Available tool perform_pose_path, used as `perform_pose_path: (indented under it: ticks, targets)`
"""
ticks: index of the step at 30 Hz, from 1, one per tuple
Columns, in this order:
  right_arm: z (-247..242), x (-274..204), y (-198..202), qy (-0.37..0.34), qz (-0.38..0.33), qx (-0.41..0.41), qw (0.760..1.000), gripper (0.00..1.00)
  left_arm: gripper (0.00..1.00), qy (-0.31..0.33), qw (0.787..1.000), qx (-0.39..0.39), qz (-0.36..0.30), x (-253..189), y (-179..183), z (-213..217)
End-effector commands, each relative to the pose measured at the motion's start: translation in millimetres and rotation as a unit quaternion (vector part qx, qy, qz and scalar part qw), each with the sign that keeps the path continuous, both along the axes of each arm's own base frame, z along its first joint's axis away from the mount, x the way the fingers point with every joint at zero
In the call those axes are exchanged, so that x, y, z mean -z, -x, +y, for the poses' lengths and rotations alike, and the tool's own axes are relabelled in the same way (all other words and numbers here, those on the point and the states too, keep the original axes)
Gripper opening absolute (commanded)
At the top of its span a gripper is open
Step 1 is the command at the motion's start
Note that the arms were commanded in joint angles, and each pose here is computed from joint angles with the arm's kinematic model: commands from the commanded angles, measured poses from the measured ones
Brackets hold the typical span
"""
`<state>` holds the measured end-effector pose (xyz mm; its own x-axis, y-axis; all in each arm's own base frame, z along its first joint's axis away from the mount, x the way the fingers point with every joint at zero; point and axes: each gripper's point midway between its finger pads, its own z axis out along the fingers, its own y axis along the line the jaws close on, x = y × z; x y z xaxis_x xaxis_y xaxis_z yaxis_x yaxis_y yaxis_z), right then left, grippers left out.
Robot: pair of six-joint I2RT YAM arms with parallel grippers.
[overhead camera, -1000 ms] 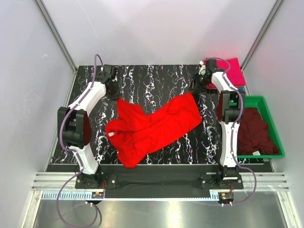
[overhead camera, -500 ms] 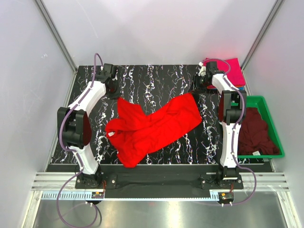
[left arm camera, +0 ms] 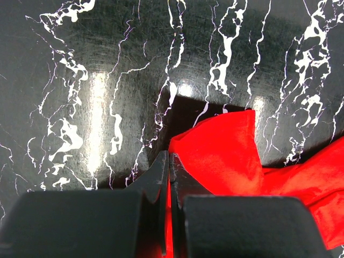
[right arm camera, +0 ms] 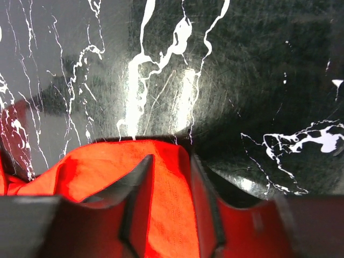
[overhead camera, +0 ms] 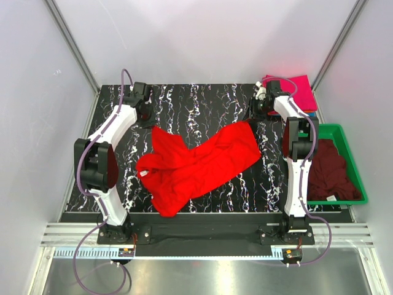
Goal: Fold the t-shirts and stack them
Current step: Flatten the tshirt out
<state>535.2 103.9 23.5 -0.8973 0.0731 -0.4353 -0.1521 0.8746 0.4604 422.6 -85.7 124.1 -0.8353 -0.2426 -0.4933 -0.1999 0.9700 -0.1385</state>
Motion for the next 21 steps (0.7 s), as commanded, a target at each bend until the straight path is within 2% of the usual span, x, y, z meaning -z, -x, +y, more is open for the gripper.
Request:
perform_pose_path:
  ticks: [1,3,8,10,12,13,15,16,17,18,19,21]
  targets:
    - [3.3,4.1,7.0,-0.006,0.015,-0.007,1.000,0.39,0.00,0.008,0.999,-0.009,-0.049,-29.7,-17.2,0.1]
    - [0.9,6.7,3.8,0.000,0.018,0.000,1.000,0.34,0.00,0.009,0.999,-0.010,-0.051,-31.2,-17.4,0.0]
    - [-0.8,-9.7,-11.6,0.003,-0.005,0.016,1.000,0.00,0.00,0.002,0.999,-0.017,-0.052,-34.4,-18.0,3.4]
    - [-0.7,-29.5,-19.0,0.000,-0.018,0.034,0.999,0.00,0.00,-0.009,0.997,-0.030,-0.068,-49.2,-22.2,9.7]
    - [-3.4,-79.8,-33.4,0.006,-0.066,0.058,0.996,0.00,0.00,-0.031,0.993,-0.062,-0.092,-71.9,-25.1,24.3]
    - [-3.5,-127.7,-38.1,-0.003,-0.106,0.077,0.991,0.00,0.00,-0.030,0.989,-0.078,-0.123,-98.9,-33.4,30.8]
    - [-9.1,-184.3,-42.7,-0.006,-0.162,0.110,0.981,0.00,0.00,-0.037,0.980,-0.115,-0.156,-132.5,-35.2,44.4]
    - [-10.1,-211.9,-39.7,-0.016,-0.182,0.127,0.975,0.00,0.00,-0.029,0.970,-0.127,-0.205,-175.4,-38.9,48.3]
    - [-12.9,-264.0,-27.8,-0.024,-0.227,0.139,0.964,0.00,0.00,-0.039,0.963,-0.142,-0.225,-194.4,-36.7,55.9]
    - [-17.8,-290.0,-23.7,-0.028,-0.251,0.161,0.954,0.00,0.00,-0.038,0.956,-0.149,-0.249,-217.7,-34.5,59.5]
    - [-21.1,-335.0,-5.0,-0.035,-0.289,0.170,0.941,0.00,0.00,-0.036,0.942,-0.162,-0.290,-254.8,-28.1,65.6]
    - [-26.7,-388.9,24.8,-0.050,-0.336,0.193,0.921,0.00,0.00,-0.037,0.926,-0.167,-0.336,-297.6,-11.4,73.2]
